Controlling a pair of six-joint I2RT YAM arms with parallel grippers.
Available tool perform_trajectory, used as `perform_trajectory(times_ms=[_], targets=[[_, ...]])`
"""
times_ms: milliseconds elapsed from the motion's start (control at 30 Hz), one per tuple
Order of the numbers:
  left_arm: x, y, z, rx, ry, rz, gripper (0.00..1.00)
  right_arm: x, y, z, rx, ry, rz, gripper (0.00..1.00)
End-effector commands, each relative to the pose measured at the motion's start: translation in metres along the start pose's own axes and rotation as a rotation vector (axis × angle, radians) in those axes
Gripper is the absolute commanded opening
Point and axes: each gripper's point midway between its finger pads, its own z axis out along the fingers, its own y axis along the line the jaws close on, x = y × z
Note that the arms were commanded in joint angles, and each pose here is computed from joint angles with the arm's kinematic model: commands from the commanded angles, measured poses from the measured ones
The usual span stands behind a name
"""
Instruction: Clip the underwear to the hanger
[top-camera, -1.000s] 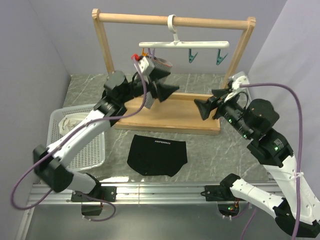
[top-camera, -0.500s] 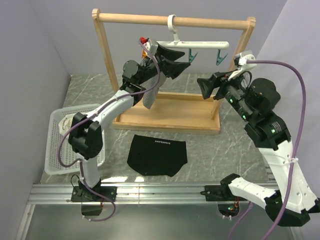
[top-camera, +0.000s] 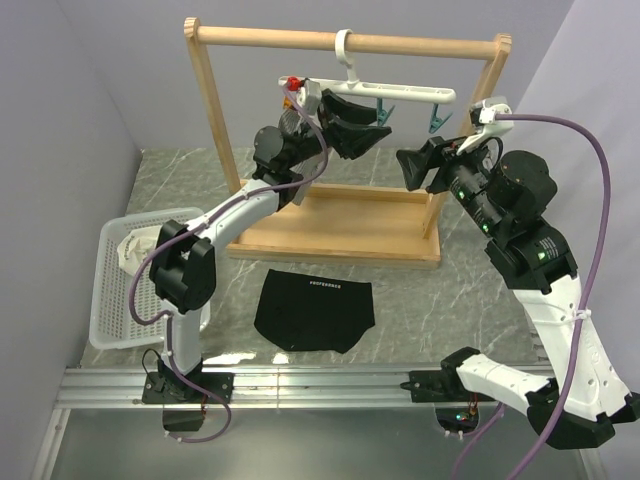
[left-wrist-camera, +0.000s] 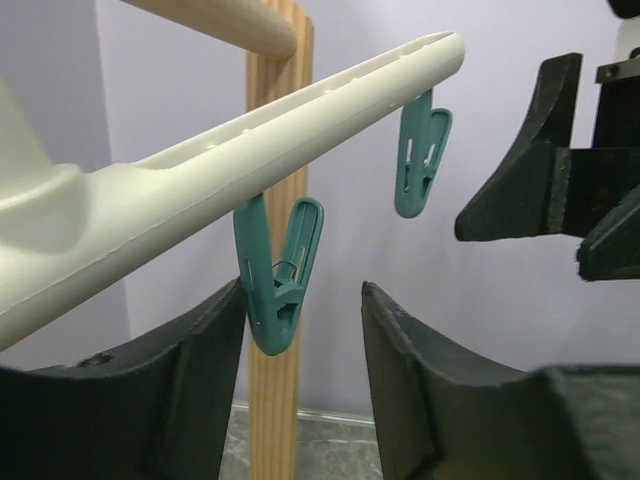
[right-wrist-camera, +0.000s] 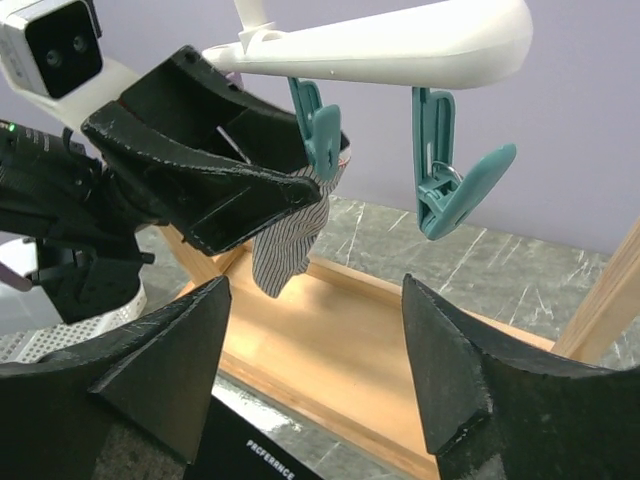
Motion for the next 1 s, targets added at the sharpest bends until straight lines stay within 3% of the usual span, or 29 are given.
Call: perform_trajectory(times_ms=[0, 433, 700, 967], targets=[[-0.026, -0.023, 0.013, 0.082, -0.054, 0.065, 0.49, -0.037, 0.000, -0.005, 0.010, -0.117, 0.039, 0.75], [-0.015, -0.012, 0.018, -0.031, -0.012, 0.096, 0.02, -0.063, 0.001, 0.022, 0.036, -0.202, 0.174, 0.60], [-0.007, 0.007, 0.011, -0.213, 0.009, 0.161, 0.00, -0.061, -0.001, 0.032, 0.084, -0.205, 0.185, 0.50], [-0.005, 0.002, 0.017, -0.249, 0.020, 0.187, 0.00, -0.055, 0.005, 0.050, 0.112, -0.217, 0.147, 0.46]])
